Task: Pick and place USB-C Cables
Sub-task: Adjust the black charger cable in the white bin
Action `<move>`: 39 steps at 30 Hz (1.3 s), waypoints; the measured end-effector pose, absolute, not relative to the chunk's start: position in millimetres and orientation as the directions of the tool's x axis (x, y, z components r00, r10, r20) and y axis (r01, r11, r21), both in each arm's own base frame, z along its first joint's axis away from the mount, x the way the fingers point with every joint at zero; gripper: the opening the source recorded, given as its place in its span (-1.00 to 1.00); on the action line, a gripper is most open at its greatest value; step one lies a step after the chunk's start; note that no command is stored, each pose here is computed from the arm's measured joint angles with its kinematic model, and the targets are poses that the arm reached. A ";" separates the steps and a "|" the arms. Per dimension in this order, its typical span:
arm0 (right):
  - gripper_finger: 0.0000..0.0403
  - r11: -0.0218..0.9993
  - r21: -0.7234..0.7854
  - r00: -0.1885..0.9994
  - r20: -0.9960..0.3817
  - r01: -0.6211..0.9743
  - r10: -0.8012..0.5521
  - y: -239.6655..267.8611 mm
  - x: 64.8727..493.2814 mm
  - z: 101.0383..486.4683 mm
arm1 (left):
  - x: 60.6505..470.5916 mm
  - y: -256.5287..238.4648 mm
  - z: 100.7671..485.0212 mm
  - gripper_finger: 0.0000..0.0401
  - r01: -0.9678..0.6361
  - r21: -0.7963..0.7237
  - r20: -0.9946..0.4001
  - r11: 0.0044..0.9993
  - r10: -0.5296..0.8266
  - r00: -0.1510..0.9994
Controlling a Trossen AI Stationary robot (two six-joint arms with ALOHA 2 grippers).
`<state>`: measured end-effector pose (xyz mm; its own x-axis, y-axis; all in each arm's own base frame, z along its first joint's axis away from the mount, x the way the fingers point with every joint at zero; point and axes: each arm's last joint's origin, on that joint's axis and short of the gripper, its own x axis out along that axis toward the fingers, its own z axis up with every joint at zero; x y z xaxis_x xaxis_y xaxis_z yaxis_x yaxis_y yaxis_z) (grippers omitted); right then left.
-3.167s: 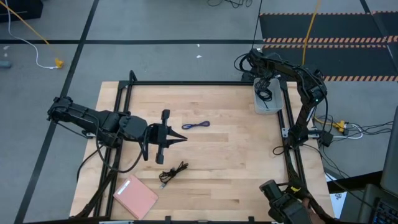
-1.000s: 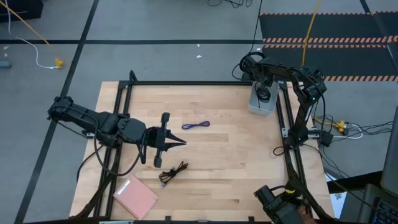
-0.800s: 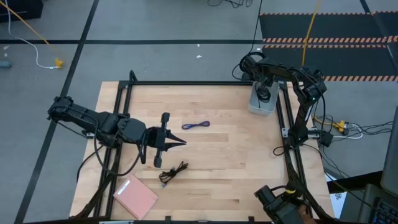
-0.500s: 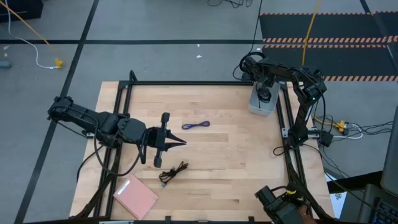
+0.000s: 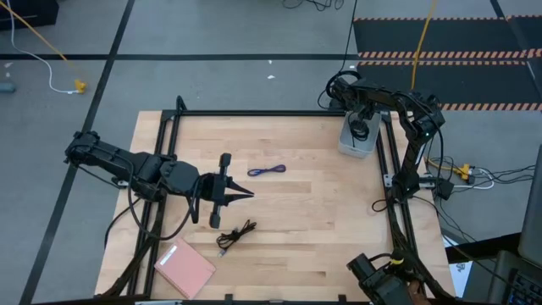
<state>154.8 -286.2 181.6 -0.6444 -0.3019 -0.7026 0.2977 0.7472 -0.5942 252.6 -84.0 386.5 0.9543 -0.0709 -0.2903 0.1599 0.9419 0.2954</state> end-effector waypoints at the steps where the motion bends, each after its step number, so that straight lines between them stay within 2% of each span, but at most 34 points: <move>1: -0.75 0.748 -0.593 -0.645 -0.703 0.298 -0.301 -286.1 154.7 181.6 | 252.6 -84.1 386.5 -0.89 0.160 0.295 -0.290 0.942 -0.071 0.954; 10: -0.98 0.753 -0.571 -0.622 -0.729 0.326 -0.284 -285.6 155.3 181.8 | 252.6 -84.0 386.6 -0.89 0.159 0.295 -0.289 0.942 -0.071 0.955; 30: -0.98 0.755 -0.570 -0.571 -0.755 0.325 -0.324 -271.5 172.6 190.6 | 252.6 -84.0 386.7 -0.89 0.162 0.308 -0.288 0.938 -0.070 0.955; 39: -0.98 0.753 -0.496 -0.473 -0.836 0.433 -0.278 -263.1 172.5 203.6 | 252.7 -83.7 386.8 -0.89 0.154 0.314 -0.287 0.937 -0.061 0.956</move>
